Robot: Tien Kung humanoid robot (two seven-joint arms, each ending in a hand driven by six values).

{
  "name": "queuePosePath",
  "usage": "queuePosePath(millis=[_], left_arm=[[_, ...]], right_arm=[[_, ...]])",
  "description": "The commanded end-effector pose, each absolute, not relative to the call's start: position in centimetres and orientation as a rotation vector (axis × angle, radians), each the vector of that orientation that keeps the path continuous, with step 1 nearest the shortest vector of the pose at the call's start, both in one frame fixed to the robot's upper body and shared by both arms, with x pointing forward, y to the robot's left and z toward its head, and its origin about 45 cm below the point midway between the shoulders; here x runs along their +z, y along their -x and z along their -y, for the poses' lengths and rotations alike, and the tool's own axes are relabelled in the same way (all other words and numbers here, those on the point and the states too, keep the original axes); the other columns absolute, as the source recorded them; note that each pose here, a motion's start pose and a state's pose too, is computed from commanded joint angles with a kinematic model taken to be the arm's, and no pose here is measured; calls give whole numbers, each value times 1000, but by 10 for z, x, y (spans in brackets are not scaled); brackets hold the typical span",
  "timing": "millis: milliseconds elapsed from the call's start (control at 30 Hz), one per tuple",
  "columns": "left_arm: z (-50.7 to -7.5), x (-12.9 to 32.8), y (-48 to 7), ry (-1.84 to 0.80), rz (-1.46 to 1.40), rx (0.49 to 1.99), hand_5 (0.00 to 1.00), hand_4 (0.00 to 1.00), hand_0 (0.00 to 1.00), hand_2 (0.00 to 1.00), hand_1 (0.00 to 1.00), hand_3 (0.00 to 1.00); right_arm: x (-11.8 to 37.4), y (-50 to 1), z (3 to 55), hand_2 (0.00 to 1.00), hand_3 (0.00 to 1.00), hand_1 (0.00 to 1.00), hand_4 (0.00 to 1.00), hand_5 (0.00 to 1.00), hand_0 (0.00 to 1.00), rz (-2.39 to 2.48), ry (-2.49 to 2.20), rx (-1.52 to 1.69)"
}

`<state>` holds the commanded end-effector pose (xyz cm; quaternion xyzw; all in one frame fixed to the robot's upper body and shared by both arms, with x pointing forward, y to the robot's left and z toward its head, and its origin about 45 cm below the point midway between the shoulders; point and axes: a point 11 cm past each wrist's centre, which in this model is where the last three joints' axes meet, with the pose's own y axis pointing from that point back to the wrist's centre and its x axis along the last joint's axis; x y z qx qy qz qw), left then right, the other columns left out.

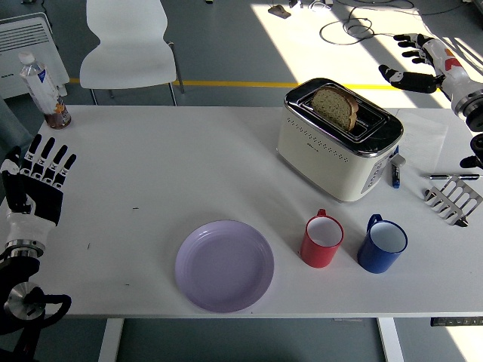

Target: Push plate across desktop,pick up the break from the machine,place the break in the plate

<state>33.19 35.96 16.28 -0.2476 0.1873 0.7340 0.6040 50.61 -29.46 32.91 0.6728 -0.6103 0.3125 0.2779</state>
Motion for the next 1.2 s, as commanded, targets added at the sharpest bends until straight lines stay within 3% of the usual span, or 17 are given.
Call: queuePosePath(millis=[500, 533, 700, 733, 900, 933, 1100, 1133, 1200], left_arm=[[-353, 154, -332, 537, -448, 1699, 998, 531, 792, 920, 845, 898], [-352, 154, -332, 536, -449, 1699, 998, 531, 793, 918, 845, 895], [-353, 153, -331, 535, -450, 1706, 998, 531, 793, 918, 845, 895], [-353, 153, -331, 535, -450, 1706, 998, 531, 794, 915, 843, 893], [-351, 156, -334, 542, -444, 1698, 998, 531, 794, 915, 843, 893], [-350, 156, -335, 543, -443, 1697, 998, 525, 793, 915, 843, 893], [-350, 157, -335, 545, -438, 1699, 998, 525, 793, 915, 843, 893], [-350, 157, -335, 545, -438, 1699, 998, 525, 794, 914, 842, 892], [-350, 157, -336, 545, -437, 1699, 998, 525, 794, 914, 842, 892]], right_arm=[[302, -534, 239, 917, 894, 853, 798, 343, 880, 1402, -1740, 814], [301, -534, 238, 866, 875, 830, 806, 352, 864, 1400, -1744, 806], [297, -539, 228, 866, 875, 830, 806, 352, 864, 1359, -1704, 808], [297, -539, 228, 805, 849, 789, 801, 342, 819, 1355, -1699, 809], [294, -543, 225, 805, 849, 789, 801, 342, 819, 1328, -1655, 803], [293, -544, 226, 714, 809, 731, 800, 343, 742, 1325, -1650, 798], [289, -545, 225, 714, 809, 731, 800, 343, 742, 1306, -1628, 778], [288, -545, 224, 609, 759, 641, 792, 334, 656, 1305, -1627, 774], [287, -546, 222, 609, 759, 641, 792, 334, 656, 1307, -1625, 761]])
